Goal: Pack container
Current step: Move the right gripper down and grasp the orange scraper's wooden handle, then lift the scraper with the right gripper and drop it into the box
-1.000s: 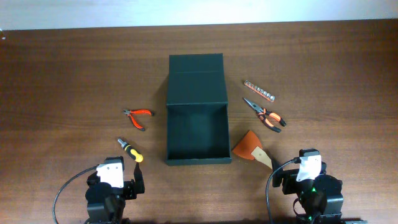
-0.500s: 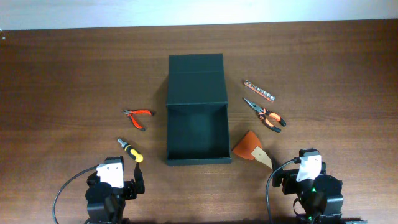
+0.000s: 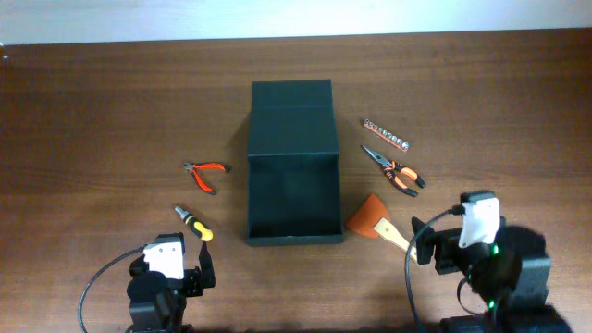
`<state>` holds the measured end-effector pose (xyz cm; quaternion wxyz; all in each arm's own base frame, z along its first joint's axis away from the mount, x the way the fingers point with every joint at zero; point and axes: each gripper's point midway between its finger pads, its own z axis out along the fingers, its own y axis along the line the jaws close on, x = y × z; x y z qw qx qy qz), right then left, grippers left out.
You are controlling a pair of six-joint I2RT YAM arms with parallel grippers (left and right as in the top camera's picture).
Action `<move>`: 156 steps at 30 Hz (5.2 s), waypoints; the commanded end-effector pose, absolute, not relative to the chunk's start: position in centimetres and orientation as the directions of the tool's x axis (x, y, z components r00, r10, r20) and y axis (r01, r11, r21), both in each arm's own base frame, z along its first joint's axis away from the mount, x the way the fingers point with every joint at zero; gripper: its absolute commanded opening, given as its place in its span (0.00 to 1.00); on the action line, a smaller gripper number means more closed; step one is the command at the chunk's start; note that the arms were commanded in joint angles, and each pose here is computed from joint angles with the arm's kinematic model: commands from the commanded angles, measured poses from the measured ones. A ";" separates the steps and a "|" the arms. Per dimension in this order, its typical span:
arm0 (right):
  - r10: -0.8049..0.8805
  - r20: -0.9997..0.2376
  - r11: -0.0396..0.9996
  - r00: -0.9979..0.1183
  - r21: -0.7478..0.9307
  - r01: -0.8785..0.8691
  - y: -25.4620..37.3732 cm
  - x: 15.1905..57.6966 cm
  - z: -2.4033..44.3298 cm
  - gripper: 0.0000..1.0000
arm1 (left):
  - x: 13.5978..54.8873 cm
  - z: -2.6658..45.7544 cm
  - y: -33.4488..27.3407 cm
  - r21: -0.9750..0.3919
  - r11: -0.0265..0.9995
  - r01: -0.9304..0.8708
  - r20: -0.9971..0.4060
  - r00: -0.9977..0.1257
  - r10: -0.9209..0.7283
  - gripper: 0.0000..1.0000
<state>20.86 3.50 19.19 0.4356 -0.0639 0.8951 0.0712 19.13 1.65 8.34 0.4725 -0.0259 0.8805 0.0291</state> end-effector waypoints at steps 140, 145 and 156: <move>-0.391 0.044 0.920 -0.919 0.025 -0.391 9.7 26.8 4.4 0.08 | 19.2 8.3 1.8 0.023 0.996 -0.084 -0.838 -0.546 -0.027 0.99; -0.391 -0.040 0.920 -0.919 0.019 -0.392 10.3 28.4 7.4 0.09 | 19.2 8.3 1.8 0.023 0.996 -0.084 -0.837 -0.546 -0.027 0.99; -0.386 -0.229 0.917 -0.894 0.006 -0.398 11.1 30.6 14.6 0.09 | 19.2 8.3 1.8 0.023 0.996 -0.084 -0.838 -0.546 -0.027 0.99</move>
